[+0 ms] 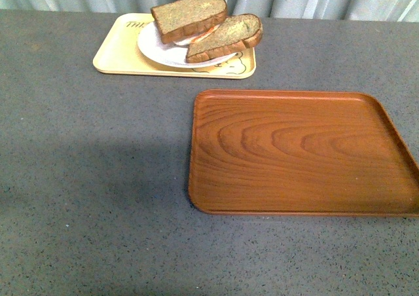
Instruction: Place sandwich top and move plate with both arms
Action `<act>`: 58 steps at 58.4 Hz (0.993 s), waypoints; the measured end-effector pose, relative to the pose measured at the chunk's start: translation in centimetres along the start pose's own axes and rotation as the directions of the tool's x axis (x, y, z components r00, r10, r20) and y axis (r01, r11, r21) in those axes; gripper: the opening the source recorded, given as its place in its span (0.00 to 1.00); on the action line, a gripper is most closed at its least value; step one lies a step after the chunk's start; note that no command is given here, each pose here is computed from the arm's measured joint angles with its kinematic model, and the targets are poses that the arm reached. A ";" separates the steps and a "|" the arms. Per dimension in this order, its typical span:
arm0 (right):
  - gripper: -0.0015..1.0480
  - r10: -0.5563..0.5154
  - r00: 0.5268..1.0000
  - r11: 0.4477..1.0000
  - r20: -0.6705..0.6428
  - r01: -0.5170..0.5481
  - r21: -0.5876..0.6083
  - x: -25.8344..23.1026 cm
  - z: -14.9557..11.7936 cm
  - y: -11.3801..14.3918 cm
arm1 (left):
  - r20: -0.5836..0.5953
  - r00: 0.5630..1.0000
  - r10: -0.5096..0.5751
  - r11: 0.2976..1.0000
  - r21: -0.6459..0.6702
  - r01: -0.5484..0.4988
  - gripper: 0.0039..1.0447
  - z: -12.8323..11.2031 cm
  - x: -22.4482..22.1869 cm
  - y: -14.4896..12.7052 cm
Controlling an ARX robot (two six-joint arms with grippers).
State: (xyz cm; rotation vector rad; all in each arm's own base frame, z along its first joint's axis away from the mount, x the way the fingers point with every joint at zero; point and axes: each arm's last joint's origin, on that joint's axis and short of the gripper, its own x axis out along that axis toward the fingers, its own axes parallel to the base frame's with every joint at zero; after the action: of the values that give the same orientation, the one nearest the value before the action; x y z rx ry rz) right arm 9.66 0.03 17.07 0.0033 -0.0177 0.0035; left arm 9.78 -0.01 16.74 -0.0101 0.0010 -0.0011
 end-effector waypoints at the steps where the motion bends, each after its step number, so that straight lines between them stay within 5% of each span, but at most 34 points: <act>1: 0.91 0.000 1.000 1.000 0.000 0.000 0.000 0.0 0.0 0.0 | 0.000 1.000 0.000 1.000 0.000 0.000 0.03 0.0 0.0 0.0; 28: 0.91 0.000 1.000 1.000 0.000 0.000 0.000 0.0 0.0 0.0 | 0.000 1.000 0.000 1.000 0.000 0.000 0.92 0.0 0.0 0.0; 58: 0.91 0.000 1.000 1.000 0.000 0.000 0.000 0.0 0.0 0.0 | 0.000 1.000 0.000 1.000 0.002 0.000 0.92 0.0 0.0 0.0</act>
State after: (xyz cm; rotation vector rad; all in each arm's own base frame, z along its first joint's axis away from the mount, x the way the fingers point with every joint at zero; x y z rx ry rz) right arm 9.66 0.04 17.07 0.0033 -0.0177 0.0038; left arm 9.78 -0.01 16.74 -0.0078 0.0006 -0.0011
